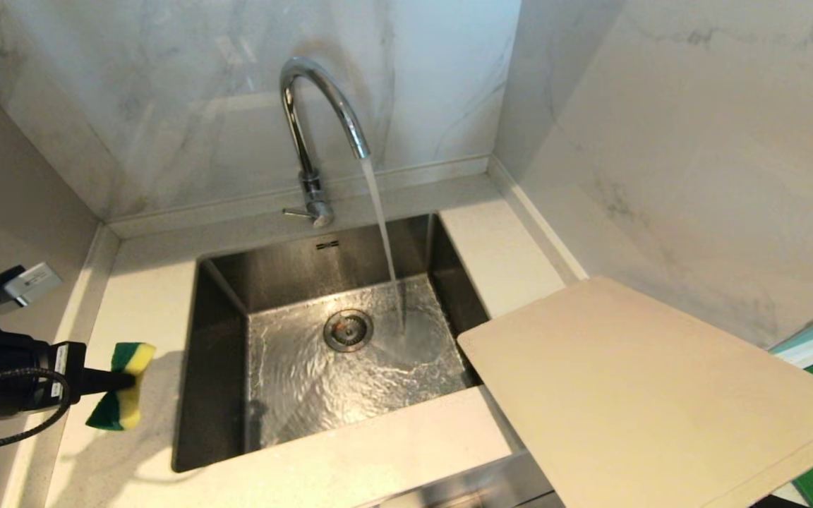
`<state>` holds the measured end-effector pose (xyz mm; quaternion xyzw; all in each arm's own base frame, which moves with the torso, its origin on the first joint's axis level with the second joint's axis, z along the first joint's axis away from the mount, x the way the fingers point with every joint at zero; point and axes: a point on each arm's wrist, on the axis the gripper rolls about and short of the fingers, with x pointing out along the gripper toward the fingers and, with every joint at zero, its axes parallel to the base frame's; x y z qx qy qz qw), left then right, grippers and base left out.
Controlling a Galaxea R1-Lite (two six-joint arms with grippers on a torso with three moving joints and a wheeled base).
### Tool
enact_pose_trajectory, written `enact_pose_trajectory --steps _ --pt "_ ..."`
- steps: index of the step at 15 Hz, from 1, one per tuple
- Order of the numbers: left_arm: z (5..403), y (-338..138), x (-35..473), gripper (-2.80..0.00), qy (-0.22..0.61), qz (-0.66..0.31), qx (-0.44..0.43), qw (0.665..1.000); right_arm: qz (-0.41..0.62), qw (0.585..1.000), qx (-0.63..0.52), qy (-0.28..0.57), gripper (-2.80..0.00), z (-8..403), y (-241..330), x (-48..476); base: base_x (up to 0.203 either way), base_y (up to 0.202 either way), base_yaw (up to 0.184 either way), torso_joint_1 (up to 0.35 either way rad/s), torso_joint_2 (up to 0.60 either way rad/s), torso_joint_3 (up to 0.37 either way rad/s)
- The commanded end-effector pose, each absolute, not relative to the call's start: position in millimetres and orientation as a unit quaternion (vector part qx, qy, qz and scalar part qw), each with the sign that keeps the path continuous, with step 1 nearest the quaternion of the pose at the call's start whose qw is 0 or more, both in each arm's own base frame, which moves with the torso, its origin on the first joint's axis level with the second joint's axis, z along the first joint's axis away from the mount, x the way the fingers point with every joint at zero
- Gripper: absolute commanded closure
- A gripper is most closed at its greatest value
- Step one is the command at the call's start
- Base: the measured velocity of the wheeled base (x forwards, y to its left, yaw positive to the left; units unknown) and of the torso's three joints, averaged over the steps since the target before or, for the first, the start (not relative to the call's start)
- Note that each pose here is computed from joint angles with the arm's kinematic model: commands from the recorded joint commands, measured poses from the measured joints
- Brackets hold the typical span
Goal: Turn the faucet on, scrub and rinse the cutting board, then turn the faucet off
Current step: Put down the cutting board
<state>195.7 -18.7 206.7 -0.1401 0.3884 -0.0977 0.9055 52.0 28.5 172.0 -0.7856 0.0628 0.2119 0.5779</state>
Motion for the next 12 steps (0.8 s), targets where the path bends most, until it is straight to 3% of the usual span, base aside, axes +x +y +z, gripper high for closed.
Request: enact_pose_trajectory --steps 1,4,8,12 --pt "206 -19 196 0.0 0.391 -0.097 -0.141 0.904 0.218 0.59 -0.773 0.084 0.0 171 34 59 0.0 0.0 0.0 0.0 0.0 0.0" --pt "206 -19 196 0.0 0.391 -0.096 -0.142 0.904 0.247 0.596 -0.76 0.079 0.0 170 42 68 0.0 0.0 0.0 0.0 0.0 0.0" --pt "206 -19 195 0.0 0.391 -0.097 -0.142 0.904 0.251 0.655 -0.704 0.113 0.0 167 47 74 0.0 0.0 0.0 0.0 0.0 0.0" --pt "205 -19 195 0.0 0.391 -0.096 -0.142 0.904 0.255 0.682 -0.672 0.139 0.0 162 49 77 0.0 0.0 0.0 0.0 0.0 0.0"
